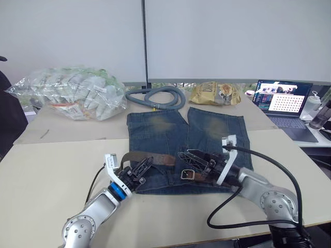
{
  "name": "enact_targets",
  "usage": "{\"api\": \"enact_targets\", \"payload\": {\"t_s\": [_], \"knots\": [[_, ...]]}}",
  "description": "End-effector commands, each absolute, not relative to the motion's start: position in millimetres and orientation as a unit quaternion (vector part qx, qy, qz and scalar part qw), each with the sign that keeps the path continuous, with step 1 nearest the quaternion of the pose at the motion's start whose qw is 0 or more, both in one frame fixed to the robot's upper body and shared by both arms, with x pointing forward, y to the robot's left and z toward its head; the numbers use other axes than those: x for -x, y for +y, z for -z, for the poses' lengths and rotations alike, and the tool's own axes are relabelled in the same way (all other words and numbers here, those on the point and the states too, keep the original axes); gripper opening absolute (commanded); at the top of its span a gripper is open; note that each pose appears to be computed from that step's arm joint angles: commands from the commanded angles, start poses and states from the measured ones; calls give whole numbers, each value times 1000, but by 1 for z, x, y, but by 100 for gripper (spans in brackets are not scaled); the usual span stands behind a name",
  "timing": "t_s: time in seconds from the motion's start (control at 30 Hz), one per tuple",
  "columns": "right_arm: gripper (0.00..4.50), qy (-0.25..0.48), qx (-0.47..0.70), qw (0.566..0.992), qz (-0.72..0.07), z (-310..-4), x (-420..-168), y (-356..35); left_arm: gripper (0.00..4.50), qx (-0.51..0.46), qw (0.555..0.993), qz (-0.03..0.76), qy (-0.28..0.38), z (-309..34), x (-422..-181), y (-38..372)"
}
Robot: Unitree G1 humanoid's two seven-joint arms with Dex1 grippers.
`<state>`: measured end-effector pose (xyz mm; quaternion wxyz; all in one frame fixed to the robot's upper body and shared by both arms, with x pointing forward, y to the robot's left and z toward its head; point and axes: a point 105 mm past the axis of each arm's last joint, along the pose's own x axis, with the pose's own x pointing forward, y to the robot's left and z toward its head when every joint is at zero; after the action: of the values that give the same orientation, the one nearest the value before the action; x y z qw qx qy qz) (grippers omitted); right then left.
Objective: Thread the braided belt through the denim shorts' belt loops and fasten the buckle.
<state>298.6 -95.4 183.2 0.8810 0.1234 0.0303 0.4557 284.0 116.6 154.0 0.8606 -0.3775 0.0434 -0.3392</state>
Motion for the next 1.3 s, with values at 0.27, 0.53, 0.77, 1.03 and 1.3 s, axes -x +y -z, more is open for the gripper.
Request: {"api": "enact_targets", "payload": {"t_s": [0.27, 0.53, 0.77, 1.03, 1.3], "knots": [[447, -36, 89, 869, -486, -162, -300, -104, 0, 233, 909, 329, 107, -148, -269, 120], [447, -49, 108, 851, -512, -156, -285, -122, 0, 189, 935, 275, 121, -137, -280, 133], [447, -55, 104, 854, -506, -153, -284, -120, 0, 187, 928, 288, 144, -126, -280, 120], [447, -54, 102, 857, -503, -151, -279, -120, 0, 175, 932, 277, 153, -111, -291, 101], [447, -50, 97, 859, -500, -150, -278, -121, 0, 169, 935, 267, 163, -107, -292, 101]]}}
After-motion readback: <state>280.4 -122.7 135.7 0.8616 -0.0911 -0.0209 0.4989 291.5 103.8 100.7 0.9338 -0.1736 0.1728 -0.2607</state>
